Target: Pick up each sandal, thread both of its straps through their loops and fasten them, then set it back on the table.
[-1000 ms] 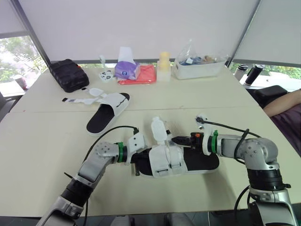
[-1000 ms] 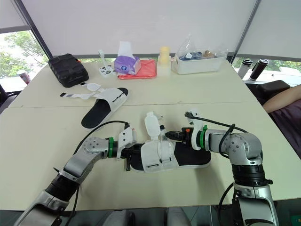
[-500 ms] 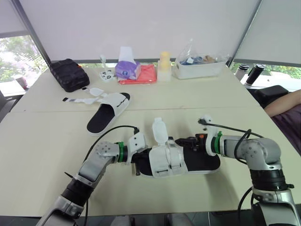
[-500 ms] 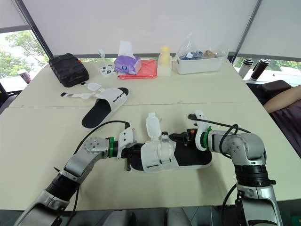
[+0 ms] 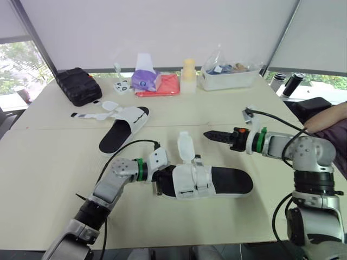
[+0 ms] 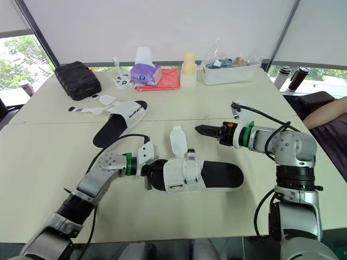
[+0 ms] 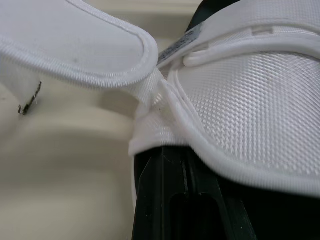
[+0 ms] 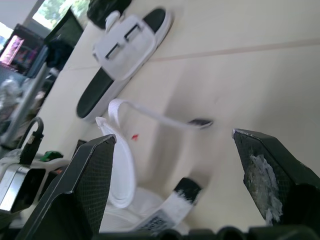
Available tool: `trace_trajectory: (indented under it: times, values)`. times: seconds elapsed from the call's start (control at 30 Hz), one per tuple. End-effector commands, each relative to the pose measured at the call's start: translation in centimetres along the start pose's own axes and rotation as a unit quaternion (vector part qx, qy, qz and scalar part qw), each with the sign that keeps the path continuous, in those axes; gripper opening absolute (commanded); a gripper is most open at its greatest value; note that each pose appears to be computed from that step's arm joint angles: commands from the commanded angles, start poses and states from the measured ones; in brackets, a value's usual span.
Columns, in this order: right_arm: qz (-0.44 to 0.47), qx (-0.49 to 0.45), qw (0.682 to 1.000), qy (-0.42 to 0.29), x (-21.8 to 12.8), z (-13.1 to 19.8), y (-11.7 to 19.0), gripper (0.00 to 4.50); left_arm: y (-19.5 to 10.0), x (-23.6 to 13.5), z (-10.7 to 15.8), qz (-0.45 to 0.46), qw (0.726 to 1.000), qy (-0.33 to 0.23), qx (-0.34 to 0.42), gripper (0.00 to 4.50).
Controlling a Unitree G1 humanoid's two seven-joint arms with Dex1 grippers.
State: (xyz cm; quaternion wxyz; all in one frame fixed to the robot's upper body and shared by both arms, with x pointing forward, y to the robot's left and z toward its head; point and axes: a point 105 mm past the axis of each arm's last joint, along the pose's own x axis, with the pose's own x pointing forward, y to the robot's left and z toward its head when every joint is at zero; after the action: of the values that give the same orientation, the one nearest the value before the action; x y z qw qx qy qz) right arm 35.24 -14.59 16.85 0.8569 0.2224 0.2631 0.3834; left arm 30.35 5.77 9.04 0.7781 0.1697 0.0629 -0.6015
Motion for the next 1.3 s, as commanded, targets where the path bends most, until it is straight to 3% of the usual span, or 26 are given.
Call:
trace_trajectory:
  times: [0.03,0.23,0.43,0.87,0.97,1.17,1.3]
  values:
    - [0.029,0.005,1.000,0.001,1.0,0.8,0.9,4.02,-0.6,-0.3,0.2,-0.007,1.000,-0.002,-0.006,0.00]
    - [0.062,-0.001,0.997,0.050,2.7,-0.4,1.5,4.02,-0.4,-0.4,-0.1,0.009,1.000,0.002,-0.009,0.00]
    - [0.142,0.072,0.986,0.047,4.7,0.9,4.2,4.02,-0.4,-0.3,-0.1,0.014,1.000,0.004,-0.007,0.00]
    - [0.105,0.167,0.979,0.049,7.8,1.1,3.0,4.02,-0.3,0.0,-0.2,0.025,1.000,0.004,-0.003,0.00]
    - [0.098,0.175,0.979,0.039,8.3,1.3,2.9,3.14,-0.4,0.1,-0.3,0.027,1.000,0.005,-0.004,0.00]
    - [0.076,0.198,0.977,0.020,8.7,1.9,2.2,0.08,-0.5,0.3,-0.4,0.029,1.000,0.005,-0.003,0.00]
    - [0.056,0.209,0.976,0.012,8.9,2.0,1.5,0.03,-0.6,0.4,-0.6,0.032,0.999,0.005,-0.005,0.00]
